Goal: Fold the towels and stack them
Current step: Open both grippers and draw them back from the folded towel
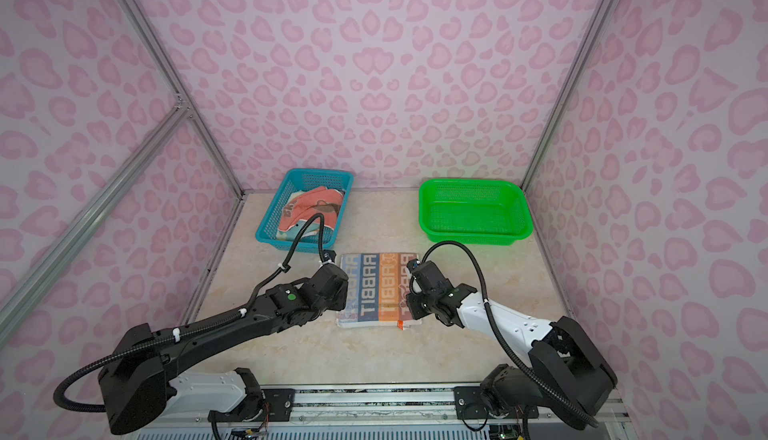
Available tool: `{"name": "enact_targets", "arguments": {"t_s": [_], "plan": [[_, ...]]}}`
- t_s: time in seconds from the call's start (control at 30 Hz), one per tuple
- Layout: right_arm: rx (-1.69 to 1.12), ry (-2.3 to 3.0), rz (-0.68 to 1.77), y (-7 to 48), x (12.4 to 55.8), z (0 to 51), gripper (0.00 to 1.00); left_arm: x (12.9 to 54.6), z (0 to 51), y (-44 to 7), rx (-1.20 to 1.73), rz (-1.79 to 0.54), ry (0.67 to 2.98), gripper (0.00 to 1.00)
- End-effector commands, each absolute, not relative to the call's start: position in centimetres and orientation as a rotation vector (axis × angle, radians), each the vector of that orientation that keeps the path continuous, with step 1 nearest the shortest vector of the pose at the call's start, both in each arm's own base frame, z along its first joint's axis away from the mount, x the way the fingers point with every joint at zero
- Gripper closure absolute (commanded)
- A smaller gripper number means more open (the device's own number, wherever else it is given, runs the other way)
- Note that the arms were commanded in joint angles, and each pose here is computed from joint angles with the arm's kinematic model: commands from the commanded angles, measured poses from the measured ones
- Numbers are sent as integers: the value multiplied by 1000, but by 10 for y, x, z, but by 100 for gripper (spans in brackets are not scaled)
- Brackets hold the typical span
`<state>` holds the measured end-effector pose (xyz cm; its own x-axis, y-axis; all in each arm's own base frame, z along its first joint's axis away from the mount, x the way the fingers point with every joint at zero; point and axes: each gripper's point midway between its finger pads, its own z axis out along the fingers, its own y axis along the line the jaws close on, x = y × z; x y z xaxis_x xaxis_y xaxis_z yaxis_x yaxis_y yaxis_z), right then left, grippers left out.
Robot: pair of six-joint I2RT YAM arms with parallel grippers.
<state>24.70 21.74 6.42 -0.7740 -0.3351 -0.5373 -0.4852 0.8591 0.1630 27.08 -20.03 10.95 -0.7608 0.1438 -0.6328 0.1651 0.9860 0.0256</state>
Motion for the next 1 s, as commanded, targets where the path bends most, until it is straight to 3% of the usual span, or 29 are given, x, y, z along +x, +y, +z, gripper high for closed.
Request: {"name": "enact_targets", "arguments": {"t_s": [0.0, 0.37, 0.73, 0.97], "plan": [[-544, 2489, 386, 221, 268, 71, 56, 292, 107, -211, 208, -49, 2459, 32], [-501, 2463, 404, 237, 334, 83, 54, 366, 86, -257, 229, -131, 2506, 32], [-441, 2473, 431, 246, 373, 70, 53, 447, 76, -252, 150, -122, 2507, 31], [-388, 2500, 431, 238, 396, 60, 52, 471, 64, -234, 81, -83, 2530, 31]]}}
